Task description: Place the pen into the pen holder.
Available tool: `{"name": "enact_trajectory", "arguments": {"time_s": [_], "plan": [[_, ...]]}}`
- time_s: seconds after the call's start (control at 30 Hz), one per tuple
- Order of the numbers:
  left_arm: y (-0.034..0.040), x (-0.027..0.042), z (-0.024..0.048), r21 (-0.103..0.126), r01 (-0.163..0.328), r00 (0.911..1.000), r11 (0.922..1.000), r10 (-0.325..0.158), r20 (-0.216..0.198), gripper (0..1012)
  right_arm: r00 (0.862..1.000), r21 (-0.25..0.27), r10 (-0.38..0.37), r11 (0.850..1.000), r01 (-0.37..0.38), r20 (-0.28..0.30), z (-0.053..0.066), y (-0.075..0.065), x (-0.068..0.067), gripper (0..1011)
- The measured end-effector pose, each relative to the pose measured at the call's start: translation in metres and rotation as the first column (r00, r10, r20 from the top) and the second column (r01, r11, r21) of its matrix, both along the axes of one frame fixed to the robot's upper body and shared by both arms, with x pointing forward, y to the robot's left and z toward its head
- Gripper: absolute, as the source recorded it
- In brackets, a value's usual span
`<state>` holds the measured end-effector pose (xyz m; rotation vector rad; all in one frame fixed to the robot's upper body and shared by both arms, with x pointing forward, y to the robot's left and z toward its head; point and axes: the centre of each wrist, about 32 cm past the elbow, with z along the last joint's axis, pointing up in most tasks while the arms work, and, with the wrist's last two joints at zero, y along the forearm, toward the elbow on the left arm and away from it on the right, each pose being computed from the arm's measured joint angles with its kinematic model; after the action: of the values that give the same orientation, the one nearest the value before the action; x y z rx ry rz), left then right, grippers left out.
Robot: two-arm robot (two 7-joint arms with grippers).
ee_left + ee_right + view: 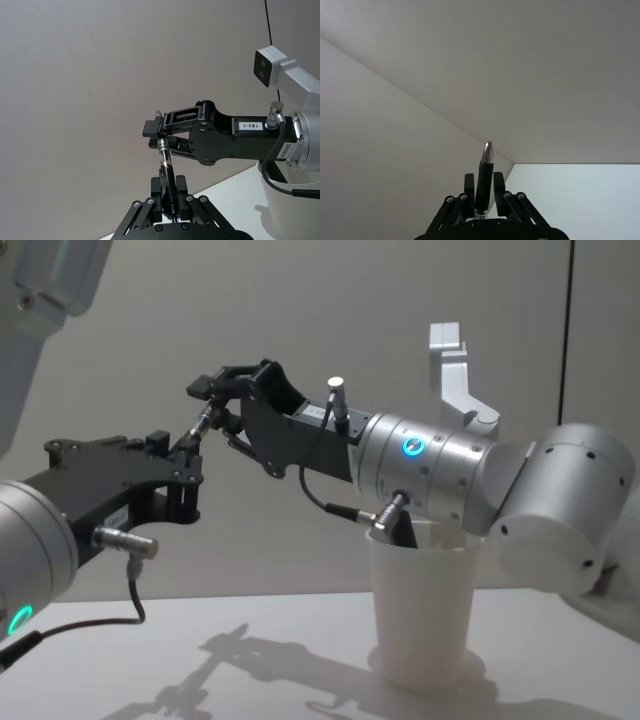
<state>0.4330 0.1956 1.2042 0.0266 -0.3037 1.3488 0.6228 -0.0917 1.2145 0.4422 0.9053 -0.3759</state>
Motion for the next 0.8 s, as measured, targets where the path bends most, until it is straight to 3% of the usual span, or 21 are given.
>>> {"name": "enact_trajectory", "arguments": {"time_s": [0.13,0.8], "plan": [[0.0,0.0,0.0,0.0,0.0,1.0,1.0,0.0,0.0,169,1.0,0.001,0.001,1.0,-0.001,0.0,0.0002,0.0002,0.0,151],[0.0,0.0,0.0,0.0,0.0,1.0,1.0,0.0,0.0,169,1.0,0.001,0.0,1.0,0.0,0.0,0.0001,0.0,0.0003,144]]}}
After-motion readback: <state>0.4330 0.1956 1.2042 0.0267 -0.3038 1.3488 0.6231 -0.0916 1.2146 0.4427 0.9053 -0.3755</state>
